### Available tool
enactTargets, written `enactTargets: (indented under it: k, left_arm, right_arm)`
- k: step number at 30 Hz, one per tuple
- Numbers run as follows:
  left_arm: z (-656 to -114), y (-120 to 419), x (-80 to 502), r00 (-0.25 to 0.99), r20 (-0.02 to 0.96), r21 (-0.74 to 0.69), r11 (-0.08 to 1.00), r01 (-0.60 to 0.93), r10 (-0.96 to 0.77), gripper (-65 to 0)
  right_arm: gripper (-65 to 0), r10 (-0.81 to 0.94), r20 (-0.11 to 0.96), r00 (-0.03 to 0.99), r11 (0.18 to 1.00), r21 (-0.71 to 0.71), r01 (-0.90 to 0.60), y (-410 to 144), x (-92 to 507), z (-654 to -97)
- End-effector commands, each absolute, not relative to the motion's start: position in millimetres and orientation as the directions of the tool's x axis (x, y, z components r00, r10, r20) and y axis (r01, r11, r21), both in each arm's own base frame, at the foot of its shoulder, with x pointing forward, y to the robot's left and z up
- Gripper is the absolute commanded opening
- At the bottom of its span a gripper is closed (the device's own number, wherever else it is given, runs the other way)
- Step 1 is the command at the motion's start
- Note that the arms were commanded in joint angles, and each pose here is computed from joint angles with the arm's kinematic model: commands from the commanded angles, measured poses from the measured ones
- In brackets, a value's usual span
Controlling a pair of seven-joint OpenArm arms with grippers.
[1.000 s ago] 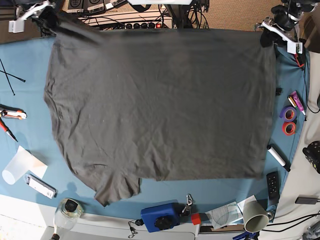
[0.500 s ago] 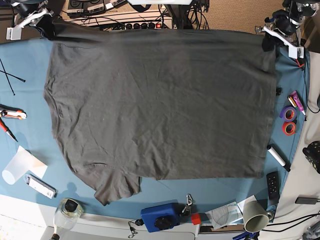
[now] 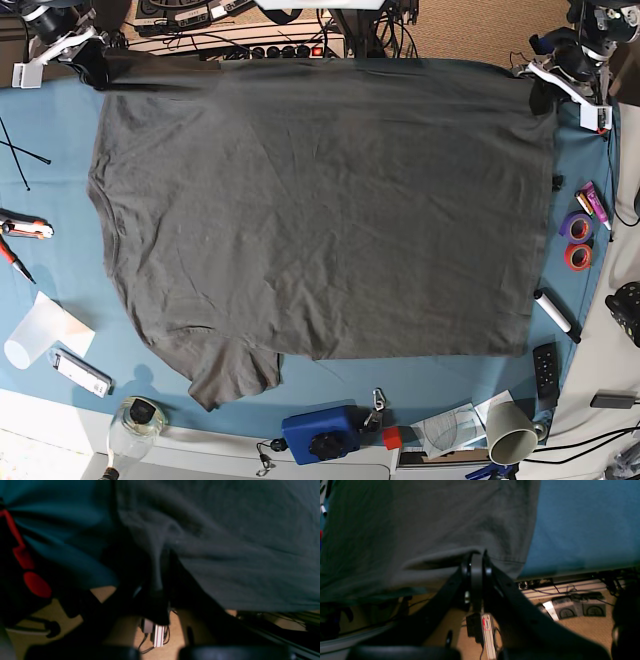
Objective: Fold the T-shirt properly
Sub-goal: 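Lift both shoulder corners and pull them apart to stretch the shirt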
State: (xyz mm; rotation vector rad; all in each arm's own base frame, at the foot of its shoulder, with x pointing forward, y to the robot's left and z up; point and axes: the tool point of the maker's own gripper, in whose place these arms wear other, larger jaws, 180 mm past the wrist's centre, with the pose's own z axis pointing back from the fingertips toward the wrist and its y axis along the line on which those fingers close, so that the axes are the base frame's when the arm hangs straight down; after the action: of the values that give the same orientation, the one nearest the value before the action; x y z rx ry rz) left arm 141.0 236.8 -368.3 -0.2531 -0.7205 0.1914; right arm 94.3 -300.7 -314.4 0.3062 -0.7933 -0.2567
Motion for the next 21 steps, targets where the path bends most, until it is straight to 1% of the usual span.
enactTargets:
  k: [1, 9, 14, 16, 21]
  left_arm:
    - [-358.4, 240.6, 144.0, 0.719, 0.653, -0.274, 0.959, -0.071, 0.24, -65.0]
    - [-352.7, 248.6, 149.5, 0.685, 0.697, -0.225, 0.972, -0.072, 0.212, -65.0]
    - [-352.6, 260.5, 154.9, 0.672, 0.705, -0.19, 0.973, -0.127, 0.226, -65.0]
    - [-349.9, 261.6, 161.7, 0.66, 0.718, -0.186, 0.974, -0.126, 0.222, -65.0]
    - [-344.2, 261.2, 174.6, 0.635, 0.741, -0.189, 0.975, -0.118, 0.221, -65.0]
  right_arm:
    - [-65.0, -0.323, 0.691, 0.647, 0.932, 0.349, 0.092, -304.9, 100.1, -302.8]
    - [-65.0, -0.298, 0.73, 0.615, 0.945, 0.316, 0.083, -311.1, 118.6, -299.0]
    - [-65.0, -0.224, 0.728, 0.649, 0.963, 0.268, 0.032, -309.0, 132.0, -303.8]
    - [-65.0, -0.195, 0.724, 0.662, 0.968, 0.252, 0.009, -304.9, 138.6, -308.5]
    - [-65.0, -0.159, 0.734, 0.66, 0.972, 0.233, -0.025, -296.4, 155.3, -313.3]
